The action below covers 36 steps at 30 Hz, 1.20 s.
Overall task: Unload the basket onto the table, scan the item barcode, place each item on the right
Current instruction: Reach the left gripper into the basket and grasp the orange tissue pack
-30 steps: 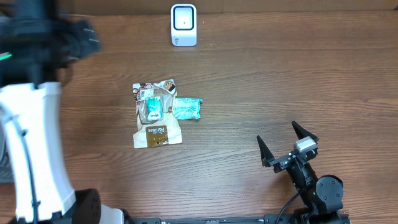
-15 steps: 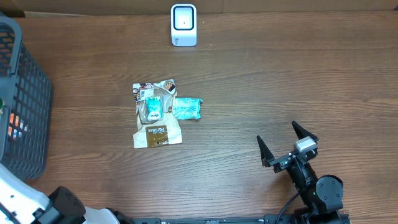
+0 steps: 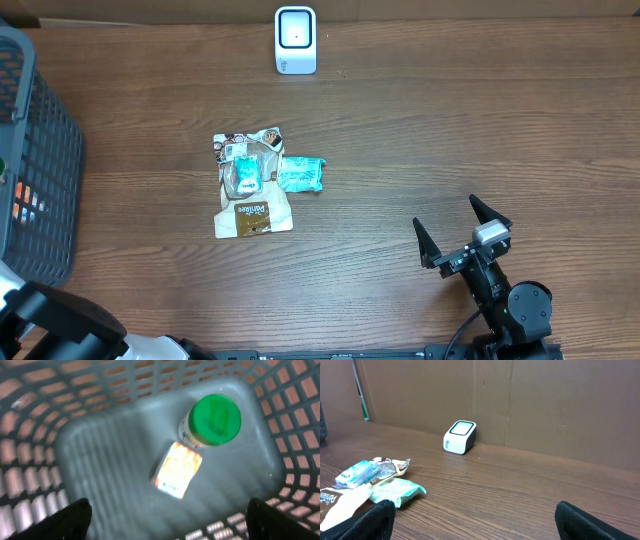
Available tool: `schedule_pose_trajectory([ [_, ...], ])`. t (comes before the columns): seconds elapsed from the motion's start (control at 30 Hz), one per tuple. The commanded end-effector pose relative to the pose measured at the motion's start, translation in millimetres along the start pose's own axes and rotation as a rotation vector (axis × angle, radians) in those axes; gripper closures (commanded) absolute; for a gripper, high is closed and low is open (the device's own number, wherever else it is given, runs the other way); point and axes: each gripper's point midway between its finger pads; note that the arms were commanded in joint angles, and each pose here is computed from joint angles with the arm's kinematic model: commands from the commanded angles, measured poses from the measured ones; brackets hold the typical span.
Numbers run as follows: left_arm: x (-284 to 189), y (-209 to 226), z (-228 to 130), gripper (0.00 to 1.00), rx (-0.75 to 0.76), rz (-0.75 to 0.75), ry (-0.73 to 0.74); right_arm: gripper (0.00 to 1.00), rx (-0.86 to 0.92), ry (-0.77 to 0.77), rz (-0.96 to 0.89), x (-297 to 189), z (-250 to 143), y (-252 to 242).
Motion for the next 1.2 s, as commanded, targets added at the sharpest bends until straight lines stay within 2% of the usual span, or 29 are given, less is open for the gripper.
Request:
schedule_pose_trajectory([
  [0.0,31.0,-7.5,-15.2,0.13,0.109,-0.032,0.052,0.0,0.003,-0.004,-0.007,0.1,-1.9,-1.7],
  [0.37,114.0,-3.6,-63.0,0.23,0.211,0.004,0.246,0.0,0.003,-0.004,-0.007,0.1,-1.9,-1.7],
  [0.53,133.6,-16.3,-70.9,0.24,0.23,-0.055,0.263,0.0,0.003,-0.004,-0.007,0.1,-1.9,-1.7],
  [0.9,162.8,-27.3,-85.1,0.24,0.28,-0.063,0.279,0.0,0.003,-0.004,-0.007,0.1,-1.9,-1.7],
  [0.97,167.7,-28.6,-91.4,0.32,0.286,-0.066,0.296,0.0,0.003,-0.004,-0.007,0.1,-1.9,-1.7],
  [1.0,168.2,-29.3,-92.5,0.44,0.286,-0.07,0.3,0.0,0.003,-0.004,-0.007,0.1,-1.9,-1.7],
  [1.03,168.1,-29.9,-92.8,0.5,0.285,-0.074,0.301,0.0,0.003,-0.004,-0.007,0.1,-1.9,-1.7],
  [1.1,166.7,-30.0,-91.3,0.73,0.284,-0.074,0.299,0.0,0.003,-0.004,-0.007,0.1,-1.9,-1.7],
  [1.17,163.5,-30.3,-89.1,0.84,0.28,-0.073,0.301,0.0,0.003,-0.004,-0.007,0.1,-1.9,-1.7],
])
Point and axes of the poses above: each gripper's point midway between its finger pads, its own x axis out along the fingers, its own y axis along the line the jaws close on, z = x × y, and after that the axes turned 8 degrees about x, right-handed
